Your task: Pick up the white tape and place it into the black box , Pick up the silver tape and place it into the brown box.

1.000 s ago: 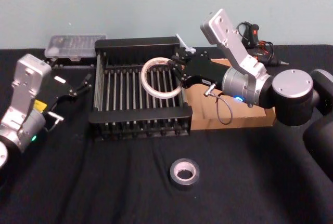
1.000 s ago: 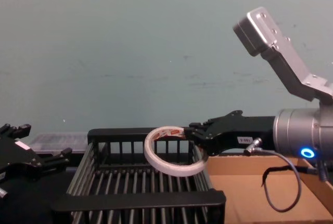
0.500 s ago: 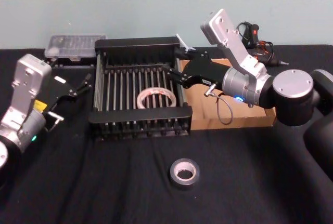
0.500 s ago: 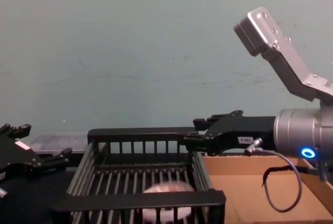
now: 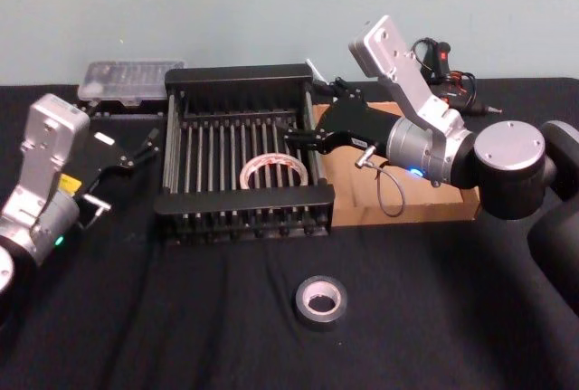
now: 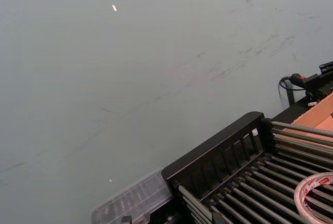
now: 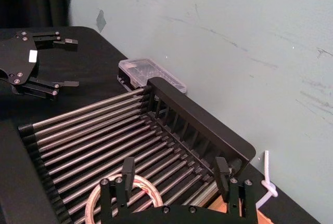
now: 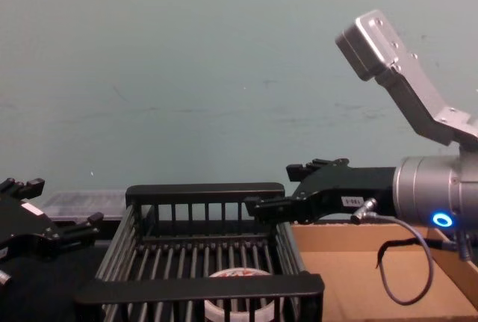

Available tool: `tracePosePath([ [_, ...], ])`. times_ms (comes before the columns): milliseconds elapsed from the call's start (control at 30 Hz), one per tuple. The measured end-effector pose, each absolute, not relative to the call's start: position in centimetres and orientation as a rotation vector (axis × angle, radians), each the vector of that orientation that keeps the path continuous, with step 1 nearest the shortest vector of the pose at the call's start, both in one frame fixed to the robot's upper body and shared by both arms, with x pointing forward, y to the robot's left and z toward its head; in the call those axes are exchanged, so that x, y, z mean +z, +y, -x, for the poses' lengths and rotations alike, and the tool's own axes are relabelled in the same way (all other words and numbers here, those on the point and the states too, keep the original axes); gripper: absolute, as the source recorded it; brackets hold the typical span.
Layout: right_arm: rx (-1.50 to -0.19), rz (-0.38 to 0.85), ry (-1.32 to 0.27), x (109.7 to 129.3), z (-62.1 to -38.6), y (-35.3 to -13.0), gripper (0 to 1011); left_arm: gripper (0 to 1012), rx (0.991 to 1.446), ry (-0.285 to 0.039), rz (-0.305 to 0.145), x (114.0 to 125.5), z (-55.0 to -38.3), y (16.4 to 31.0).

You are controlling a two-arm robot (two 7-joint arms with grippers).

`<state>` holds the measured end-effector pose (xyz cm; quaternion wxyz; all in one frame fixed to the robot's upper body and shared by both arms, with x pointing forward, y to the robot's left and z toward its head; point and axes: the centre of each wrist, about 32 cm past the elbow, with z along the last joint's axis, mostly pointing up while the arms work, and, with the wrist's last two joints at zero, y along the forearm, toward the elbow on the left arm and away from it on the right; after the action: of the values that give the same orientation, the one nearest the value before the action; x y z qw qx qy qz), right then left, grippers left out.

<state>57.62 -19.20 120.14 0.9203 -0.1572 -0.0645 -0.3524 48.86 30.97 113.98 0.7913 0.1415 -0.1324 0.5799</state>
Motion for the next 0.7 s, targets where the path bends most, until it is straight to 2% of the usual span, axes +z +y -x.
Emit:
tracePosePath([
  [67,-0.725,0.323,-0.133,120.2,-57.6,-19.2,1002,1001,1.248,-0.285,-0.304,114.0,-48.9,31.0],
  [400,-0.740,0.309,-0.139,120.8,-57.0,-19.6,1003,1001,1.248,-0.285,-0.304,114.0,-48.9,31.0],
  [700,-0.752,0.282,-0.134,121.9,-54.7,-21.7,1003,1001,1.248,-0.285,-0.304,114.0,-48.9,31.0],
])
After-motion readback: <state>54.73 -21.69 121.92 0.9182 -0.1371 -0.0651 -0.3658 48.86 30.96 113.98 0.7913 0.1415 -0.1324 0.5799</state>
